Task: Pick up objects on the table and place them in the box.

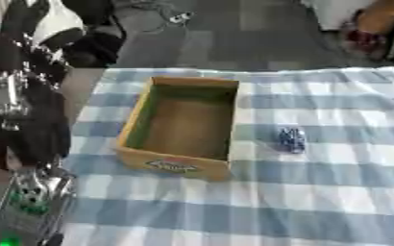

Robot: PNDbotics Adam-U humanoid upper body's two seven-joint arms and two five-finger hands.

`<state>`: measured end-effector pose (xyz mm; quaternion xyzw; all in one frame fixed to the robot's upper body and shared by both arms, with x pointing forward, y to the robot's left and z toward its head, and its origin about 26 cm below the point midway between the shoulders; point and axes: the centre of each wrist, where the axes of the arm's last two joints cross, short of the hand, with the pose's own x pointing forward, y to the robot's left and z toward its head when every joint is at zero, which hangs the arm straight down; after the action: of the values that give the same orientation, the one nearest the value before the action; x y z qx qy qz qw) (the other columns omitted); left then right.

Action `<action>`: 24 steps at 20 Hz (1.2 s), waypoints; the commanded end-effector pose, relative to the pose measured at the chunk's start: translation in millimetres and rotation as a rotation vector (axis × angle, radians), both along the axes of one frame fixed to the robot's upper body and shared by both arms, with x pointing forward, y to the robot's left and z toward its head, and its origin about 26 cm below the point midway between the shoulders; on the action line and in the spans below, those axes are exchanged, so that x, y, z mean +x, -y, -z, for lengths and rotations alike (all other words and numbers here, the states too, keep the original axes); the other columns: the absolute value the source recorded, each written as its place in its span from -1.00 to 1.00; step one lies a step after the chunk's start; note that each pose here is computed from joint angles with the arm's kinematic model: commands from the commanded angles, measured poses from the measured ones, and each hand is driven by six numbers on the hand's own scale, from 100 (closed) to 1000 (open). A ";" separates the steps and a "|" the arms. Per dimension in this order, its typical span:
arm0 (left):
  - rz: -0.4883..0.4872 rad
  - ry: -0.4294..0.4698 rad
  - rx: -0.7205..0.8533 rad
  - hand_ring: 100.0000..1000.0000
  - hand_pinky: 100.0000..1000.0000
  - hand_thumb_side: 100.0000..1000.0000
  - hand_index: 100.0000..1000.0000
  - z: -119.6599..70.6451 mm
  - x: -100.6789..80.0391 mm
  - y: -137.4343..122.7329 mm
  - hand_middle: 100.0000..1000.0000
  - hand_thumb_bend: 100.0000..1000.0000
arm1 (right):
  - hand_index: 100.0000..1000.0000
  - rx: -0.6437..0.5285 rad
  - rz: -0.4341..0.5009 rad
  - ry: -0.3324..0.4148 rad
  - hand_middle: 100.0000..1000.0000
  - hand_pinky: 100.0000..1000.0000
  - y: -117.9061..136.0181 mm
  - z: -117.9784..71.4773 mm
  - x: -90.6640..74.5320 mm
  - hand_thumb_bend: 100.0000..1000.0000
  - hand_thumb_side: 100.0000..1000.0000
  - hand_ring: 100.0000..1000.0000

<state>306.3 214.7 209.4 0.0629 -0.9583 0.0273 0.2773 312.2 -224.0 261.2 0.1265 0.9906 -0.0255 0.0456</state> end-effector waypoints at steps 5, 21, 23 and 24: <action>-0.002 0.029 0.025 0.37 0.13 1.00 1.00 -7.4 -2.5 -2.3 0.82 -0.55 | -0.61 0.048 -0.055 0.091 -0.80 -0.86 -1.9 -8.6 -3.1 -1.00 1.00 -0.81; -0.002 0.021 0.023 0.37 0.14 1.00 1.00 -4.9 -3.0 -1.7 0.82 -0.54 | -0.29 -0.037 0.159 -0.090 -0.54 -0.77 7.9 2.0 -3.5 -1.00 1.00 -0.55; -0.001 0.010 0.031 0.37 0.14 1.00 1.00 -2.8 -3.5 -2.2 0.82 -0.54 | -0.22 -0.134 0.202 -0.200 -0.44 -0.77 5.4 5.8 1.2 -1.00 1.00 -0.45; 0.001 0.008 0.033 0.37 0.14 1.00 1.00 -2.4 -3.6 -2.0 0.82 -0.54 | -0.14 -0.187 0.236 -0.256 -0.34 -0.77 7.3 8.9 7.1 -1.00 1.00 -0.35</action>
<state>305.3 214.2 205.6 0.0631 -0.9564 0.0240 0.2840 318.1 -229.0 248.0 0.2180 0.9681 -0.1071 -0.0616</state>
